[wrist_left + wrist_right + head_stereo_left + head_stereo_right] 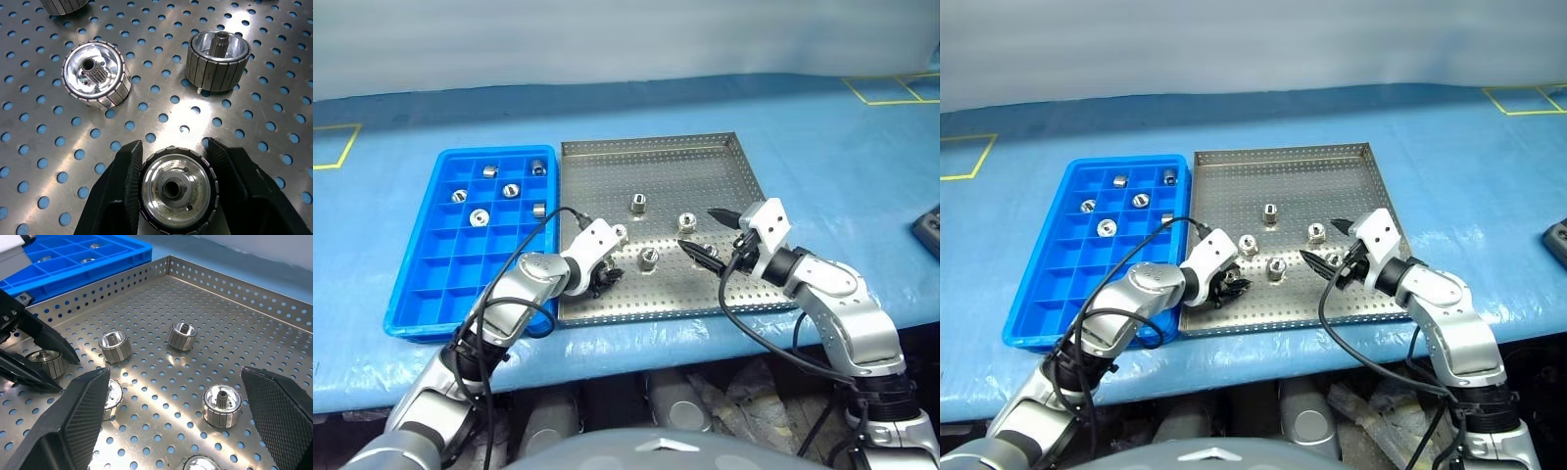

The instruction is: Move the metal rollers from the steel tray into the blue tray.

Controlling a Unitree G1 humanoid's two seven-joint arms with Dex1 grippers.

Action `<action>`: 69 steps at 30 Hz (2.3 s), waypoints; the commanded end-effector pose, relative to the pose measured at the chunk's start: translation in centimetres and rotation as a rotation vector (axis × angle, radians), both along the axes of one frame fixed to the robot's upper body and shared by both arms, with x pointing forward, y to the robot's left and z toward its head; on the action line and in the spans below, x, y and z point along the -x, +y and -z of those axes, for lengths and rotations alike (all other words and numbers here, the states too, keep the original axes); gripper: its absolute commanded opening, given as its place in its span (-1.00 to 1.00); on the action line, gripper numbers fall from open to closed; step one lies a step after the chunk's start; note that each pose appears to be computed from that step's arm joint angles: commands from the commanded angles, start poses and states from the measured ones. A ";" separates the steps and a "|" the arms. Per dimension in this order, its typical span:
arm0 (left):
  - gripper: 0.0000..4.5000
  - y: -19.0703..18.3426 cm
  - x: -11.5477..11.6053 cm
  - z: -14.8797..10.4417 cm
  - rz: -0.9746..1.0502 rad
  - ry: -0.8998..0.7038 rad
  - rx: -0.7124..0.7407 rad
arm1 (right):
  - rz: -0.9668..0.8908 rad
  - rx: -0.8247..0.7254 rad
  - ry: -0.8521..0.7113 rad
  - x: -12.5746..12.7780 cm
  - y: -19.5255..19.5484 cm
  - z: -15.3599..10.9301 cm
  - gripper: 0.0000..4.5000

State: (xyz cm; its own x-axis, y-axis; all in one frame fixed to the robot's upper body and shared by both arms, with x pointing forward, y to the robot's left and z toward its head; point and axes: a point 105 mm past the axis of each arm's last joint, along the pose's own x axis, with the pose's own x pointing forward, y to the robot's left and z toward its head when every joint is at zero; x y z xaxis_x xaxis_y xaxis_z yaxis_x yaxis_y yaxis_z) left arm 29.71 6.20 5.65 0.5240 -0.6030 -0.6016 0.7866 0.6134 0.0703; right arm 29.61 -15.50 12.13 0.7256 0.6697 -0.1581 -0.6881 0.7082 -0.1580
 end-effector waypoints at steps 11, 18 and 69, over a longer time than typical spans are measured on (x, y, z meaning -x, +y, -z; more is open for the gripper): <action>-0.17 0.7 -0.2 -2.5 0.032 -0.070 0.024 | -0.023 -0.034 -0.082 0.4 1.4 -1.3 1.00; -0.17 1.1 -0.4 -4.6 0.025 -0.090 0.118 | -0.048 -0.049 -0.089 0.4 2.3 -1.3 1.00; -0.17 21.0 -2.8 -6.3 -1.087 -0.372 -0.009 | -0.433 -0.034 -0.045 3.0 7.9 -2.0 1.00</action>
